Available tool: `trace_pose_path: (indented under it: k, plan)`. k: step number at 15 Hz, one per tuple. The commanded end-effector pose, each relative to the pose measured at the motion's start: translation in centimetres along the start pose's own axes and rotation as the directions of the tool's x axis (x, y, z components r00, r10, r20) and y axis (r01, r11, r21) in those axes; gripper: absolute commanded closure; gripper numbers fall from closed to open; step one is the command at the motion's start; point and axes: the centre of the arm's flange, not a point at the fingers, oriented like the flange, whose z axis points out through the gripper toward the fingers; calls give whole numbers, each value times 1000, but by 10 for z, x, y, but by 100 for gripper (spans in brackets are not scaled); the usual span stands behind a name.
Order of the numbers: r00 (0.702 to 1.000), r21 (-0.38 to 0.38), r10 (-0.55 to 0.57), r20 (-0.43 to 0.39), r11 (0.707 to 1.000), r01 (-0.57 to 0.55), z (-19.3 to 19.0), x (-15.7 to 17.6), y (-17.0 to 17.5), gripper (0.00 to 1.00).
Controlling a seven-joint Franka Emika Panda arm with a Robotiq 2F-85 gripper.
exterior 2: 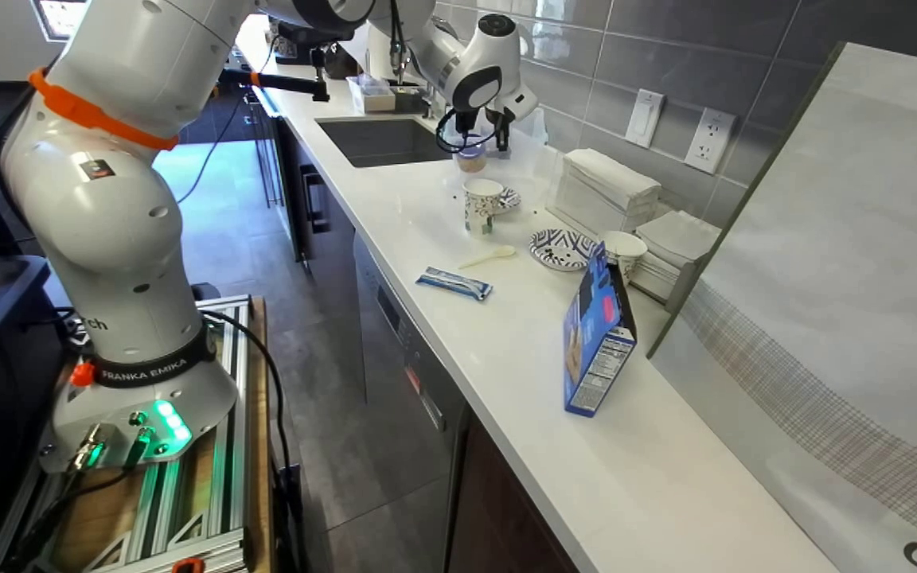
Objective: Move the plastic box closer to the wall
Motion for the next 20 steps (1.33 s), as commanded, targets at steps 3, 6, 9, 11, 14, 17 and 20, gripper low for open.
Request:
trace_pose_path:
  k: [3,6,9,11,14,17,20]
  plan:
    - [993,-26,121,-10,992,-121,-9,-2,-12,98]
    - [980,-48,198,-33,979,-199,-9,0,-11,98]
    - [963,-72,266,-46,961,-268,-10,3,-9,98]
    - [953,-85,303,-31,949,-304,-8,3,-8,98]
    - [940,-108,339,-28,934,-340,-6,1,-8,98]
    - [934,-121,353,-58,926,-358,-4,1,-7,98]
    - [931,-145,358,-77,919,-365,-1,1,-6,98]
